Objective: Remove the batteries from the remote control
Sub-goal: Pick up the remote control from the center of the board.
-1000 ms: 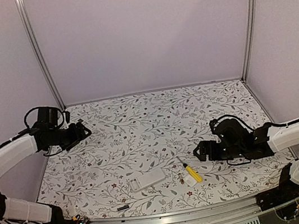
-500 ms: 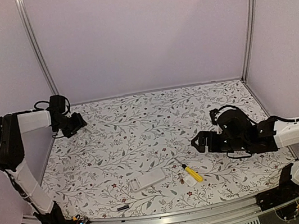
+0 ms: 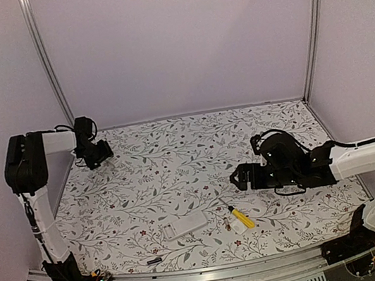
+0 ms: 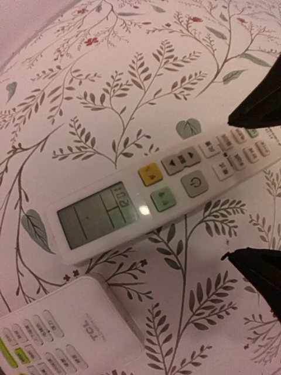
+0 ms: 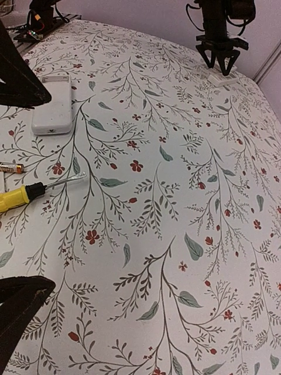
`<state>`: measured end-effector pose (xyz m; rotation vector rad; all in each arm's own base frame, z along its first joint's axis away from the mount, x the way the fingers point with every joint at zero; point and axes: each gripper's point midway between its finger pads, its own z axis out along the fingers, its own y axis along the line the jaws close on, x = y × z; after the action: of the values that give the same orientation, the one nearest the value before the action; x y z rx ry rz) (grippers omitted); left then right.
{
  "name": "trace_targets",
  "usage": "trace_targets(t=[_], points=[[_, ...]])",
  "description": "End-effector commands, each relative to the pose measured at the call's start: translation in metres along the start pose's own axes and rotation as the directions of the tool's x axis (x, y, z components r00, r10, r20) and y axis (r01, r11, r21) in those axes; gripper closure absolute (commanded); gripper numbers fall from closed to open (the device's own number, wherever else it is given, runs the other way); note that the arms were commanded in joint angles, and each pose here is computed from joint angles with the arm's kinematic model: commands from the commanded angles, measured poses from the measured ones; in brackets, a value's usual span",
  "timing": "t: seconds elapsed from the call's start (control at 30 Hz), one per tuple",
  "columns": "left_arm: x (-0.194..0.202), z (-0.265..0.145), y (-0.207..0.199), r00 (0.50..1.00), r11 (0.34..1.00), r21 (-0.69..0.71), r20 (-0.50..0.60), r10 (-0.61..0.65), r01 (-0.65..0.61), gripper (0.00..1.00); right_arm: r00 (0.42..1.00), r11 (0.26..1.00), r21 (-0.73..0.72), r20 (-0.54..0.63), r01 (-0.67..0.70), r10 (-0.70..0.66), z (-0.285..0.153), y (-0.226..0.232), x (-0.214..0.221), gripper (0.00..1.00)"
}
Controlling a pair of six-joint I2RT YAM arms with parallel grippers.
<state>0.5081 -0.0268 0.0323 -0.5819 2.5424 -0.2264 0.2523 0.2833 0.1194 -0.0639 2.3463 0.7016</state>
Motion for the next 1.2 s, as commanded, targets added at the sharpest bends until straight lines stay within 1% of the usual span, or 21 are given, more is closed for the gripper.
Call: trace_targets(t=[0.0, 0.13, 0.3, 0.47, 0.53, 0.67, 0.77, 0.87, 0.97, 1.07, 1.17], points=[[0.005, 0.015, 0.003, 0.998, 0.999, -0.039, -0.049, 0.035, -0.037, 0.3, 1.0, 0.999, -0.032, -0.003, 0.018, -0.018, 0.006, 0.009, -0.003, 0.03], [0.001, 0.024, -0.007, 0.995, 0.994, -0.065, -0.053, 0.086, -0.089, 0.3, 0.999, 0.999, -0.025, -0.016, 0.03, -0.031, 0.011, 0.008, 0.0, 0.12], [0.005, 0.038, -0.022, 0.987, 0.987, -0.072, -0.085, 0.139, -0.145, 0.3, 0.999, 0.999, -0.026, -0.017, 0.032, -0.033, 0.014, 0.009, 0.001, 0.13], [0.013, 0.045, -0.021, 0.977, 0.974, -0.122, -0.12, 0.178, -0.192, 0.3, 0.999, 0.999, -0.021, -0.022, 0.032, -0.033, 0.016, 0.008, 0.003, 0.14], [0.017, 0.046, -0.015, 0.975, 0.969, -0.15, -0.133, 0.177, -0.197, 0.35, 0.999, 0.999, -0.022, -0.023, 0.032, -0.032, 0.015, 0.007, 0.003, 0.15], [0.022, 0.042, -0.001, 0.972, 0.955, -0.207, -0.149, 0.182, -0.21, 0.53, 0.999, 0.999, -0.022, -0.015, 0.032, -0.033, 0.014, 0.007, 0.002, 0.16], [0.024, 0.034, 0.002, 0.977, 0.961, -0.202, -0.143, 0.161, -0.188, 0.66, 1.0, 0.999, -0.027, -0.004, 0.031, -0.031, 0.011, 0.009, -0.002, 0.16], [0.017, 0.015, -0.009, 0.986, 0.977, -0.153, -0.093, 0.138, -0.151, 0.76, 1.0, 0.999, -0.032, 0.009, 0.03, -0.03, 0.008, 0.011, -0.006, 0.16], [0.01, -0.011, -0.026, 0.995, 0.994, -0.053, -0.024, 0.099, -0.1, 0.81, 1.0, 0.999, -0.041, 0.017, 0.027, -0.026, 0.005, 0.014, -0.009, 0.16], [0.006, -0.051, -0.054, 0.997, 0.99, 0.129, 0.049, 0.058, -0.064, 0.84, 0.999, 0.997, -0.067, 0.028, 0.025, -0.023, -0.001, 0.02, -0.014, 0.15], [0.009, -0.102, -0.086, 0.991, 0.937, 0.341, 0.126, 0.032, -0.074, 0.84, 0.998, 0.99, -0.139, 0.048, 0.036, -0.029, -0.01, 0.033, -0.02, 0.14]])
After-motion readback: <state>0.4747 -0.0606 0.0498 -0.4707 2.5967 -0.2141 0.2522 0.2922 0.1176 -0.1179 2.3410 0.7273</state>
